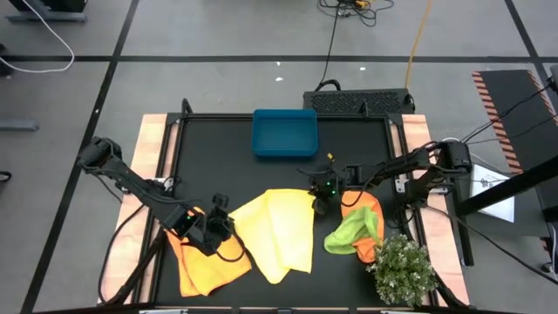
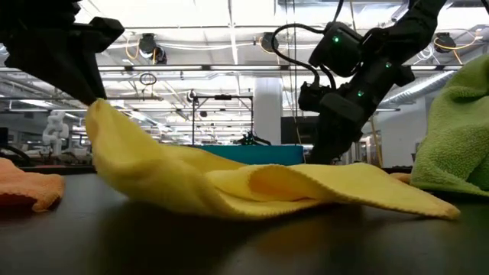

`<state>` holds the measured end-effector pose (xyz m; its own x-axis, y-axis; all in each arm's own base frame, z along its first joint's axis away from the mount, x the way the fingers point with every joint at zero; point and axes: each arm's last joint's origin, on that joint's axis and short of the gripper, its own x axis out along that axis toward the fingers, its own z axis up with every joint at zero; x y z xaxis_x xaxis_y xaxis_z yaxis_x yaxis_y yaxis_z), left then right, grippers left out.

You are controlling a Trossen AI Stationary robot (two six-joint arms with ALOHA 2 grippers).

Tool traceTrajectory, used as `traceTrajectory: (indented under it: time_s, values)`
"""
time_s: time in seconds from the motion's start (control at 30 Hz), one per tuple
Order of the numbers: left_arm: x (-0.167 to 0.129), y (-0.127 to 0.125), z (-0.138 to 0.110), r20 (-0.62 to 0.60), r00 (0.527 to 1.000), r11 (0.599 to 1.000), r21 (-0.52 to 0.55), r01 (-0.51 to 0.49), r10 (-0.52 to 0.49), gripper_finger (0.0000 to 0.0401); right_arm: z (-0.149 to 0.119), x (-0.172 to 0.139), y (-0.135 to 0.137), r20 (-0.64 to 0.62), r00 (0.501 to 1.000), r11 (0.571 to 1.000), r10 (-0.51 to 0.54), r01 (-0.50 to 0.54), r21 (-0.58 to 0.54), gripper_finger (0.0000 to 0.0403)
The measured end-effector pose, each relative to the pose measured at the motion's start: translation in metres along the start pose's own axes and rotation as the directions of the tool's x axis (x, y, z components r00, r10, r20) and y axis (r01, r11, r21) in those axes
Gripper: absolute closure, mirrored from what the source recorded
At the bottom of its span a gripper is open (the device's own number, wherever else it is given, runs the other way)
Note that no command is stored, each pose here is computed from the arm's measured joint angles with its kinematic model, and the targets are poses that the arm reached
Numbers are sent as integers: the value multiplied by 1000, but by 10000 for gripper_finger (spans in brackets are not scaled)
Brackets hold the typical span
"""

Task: Fold microfiber towels
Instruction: Fold the yellow microfiber towel

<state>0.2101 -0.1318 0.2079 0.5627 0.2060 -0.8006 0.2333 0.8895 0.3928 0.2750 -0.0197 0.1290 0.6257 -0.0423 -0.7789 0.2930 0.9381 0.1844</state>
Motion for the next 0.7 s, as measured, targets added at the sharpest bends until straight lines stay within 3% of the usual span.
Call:
traceTrajectory:
  time_s: [0.13,0.33,0.57,0.7]
  values:
    - [0,0,-1,-5,1000,1000,-23,-10,10,301,0,0,5,7,1000,1000,12,-12,-6,397]
    - [0,8,-7,-50,982,979,-90,-185,181,280,-1,-1,10,8,1000,1000,22,-22,-9,399]
    - [6,8,-20,-102,986,959,-235,-156,136,279,-1,-1,10,11,1000,1000,22,-22,10,401]
    - [4,12,-41,-63,990,911,-389,-140,125,279,-1,-1,10,12,1000,1000,22,-22,10,402]
